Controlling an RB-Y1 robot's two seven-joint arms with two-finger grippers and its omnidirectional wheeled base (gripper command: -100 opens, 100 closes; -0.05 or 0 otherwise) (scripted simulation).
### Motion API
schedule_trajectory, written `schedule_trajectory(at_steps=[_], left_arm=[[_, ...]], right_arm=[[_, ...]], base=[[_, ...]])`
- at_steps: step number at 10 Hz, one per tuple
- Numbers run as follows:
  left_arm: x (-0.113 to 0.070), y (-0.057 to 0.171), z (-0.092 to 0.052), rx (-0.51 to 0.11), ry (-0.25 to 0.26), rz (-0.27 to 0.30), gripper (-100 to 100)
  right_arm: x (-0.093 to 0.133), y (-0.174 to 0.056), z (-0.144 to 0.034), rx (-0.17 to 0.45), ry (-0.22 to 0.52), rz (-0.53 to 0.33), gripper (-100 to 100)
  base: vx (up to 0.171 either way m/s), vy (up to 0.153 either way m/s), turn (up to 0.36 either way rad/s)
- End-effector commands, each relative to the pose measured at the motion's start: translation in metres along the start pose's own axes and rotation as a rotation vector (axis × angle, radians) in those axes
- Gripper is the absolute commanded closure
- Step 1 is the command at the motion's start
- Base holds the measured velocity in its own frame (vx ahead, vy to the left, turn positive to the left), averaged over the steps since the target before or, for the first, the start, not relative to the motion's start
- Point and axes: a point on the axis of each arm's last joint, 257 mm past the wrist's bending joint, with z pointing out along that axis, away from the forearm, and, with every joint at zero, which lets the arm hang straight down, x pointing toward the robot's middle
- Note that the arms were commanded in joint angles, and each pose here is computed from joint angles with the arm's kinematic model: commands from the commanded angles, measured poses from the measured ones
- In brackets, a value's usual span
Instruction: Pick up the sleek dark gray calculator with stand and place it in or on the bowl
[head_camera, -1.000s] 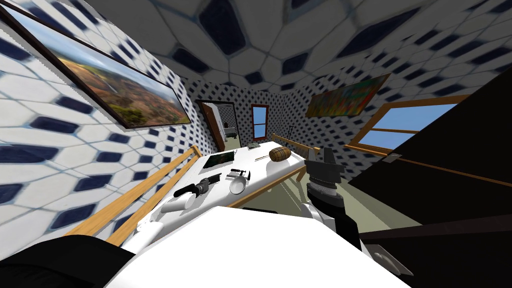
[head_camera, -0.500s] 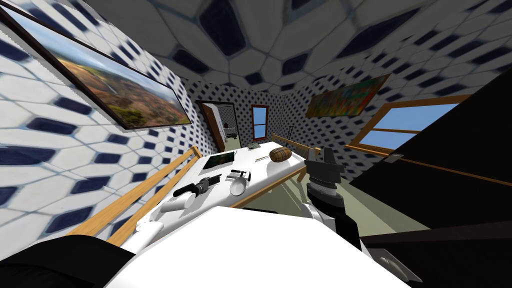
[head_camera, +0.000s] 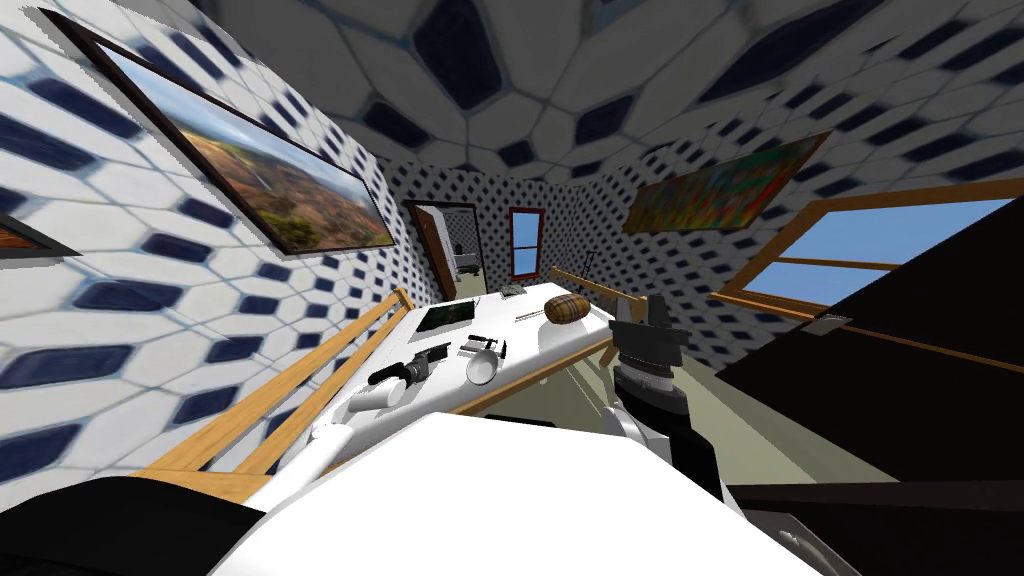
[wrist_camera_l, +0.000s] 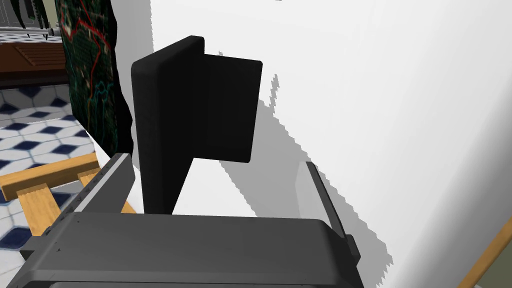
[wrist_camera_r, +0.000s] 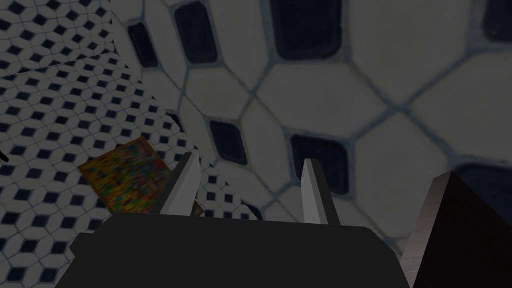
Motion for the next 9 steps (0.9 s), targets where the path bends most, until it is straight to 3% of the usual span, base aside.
schedule_trajectory(at_steps=[1, 3, 4, 5, 7, 8, 9], left_arm=[[0.020, 0.011, 0.014, -0.023, 0.024, 0.002, -100], [0.025, -0.006, 0.025, -0.007, 0.025, -0.006, -100], [0.046, 0.005, 0.033, -0.022, 0.059, -0.008, -100], [0.051, 0.010, 0.040, -0.039, 0.061, 0.000, -100], [0.057, -0.008, 0.049, -0.021, 0.063, -0.005, -100], [0.077, 0.001, 0.057, -0.034, 0.092, -0.004, -100], [0.083, 0.003, 0.064, -0.048, 0.093, 0.008, -100]], right_arm=[[0.000, 0.000, 0.000, 0.000, 0.000, 0.000, 0], [0.000, 0.000, 0.000, 0.000, 0.000, 0.000, 0], [0.000, 0.000, 0.000, 0.000, 0.000, 0.000, 0], [0.000, 0.000, 0.000, 0.000, 0.000, 0.000, 0], [0.000, 0.000, 0.000, 0.000, 0.000, 0.000, 0], [0.000, 0.000, 0.000, 0.000, 0.000, 0.000, 0], [0.000, 0.000, 0.000, 0.000, 0.000, 0.000, 0]], base=[[-0.057, 0.011, 0.092], [-0.014, -0.001, -0.025], [-0.039, 0.014, 0.202], [-0.056, 0.012, 0.114], [-0.019, 0.005, -0.015], [-0.049, 0.021, 0.199], [-0.055, 0.019, 0.107]])
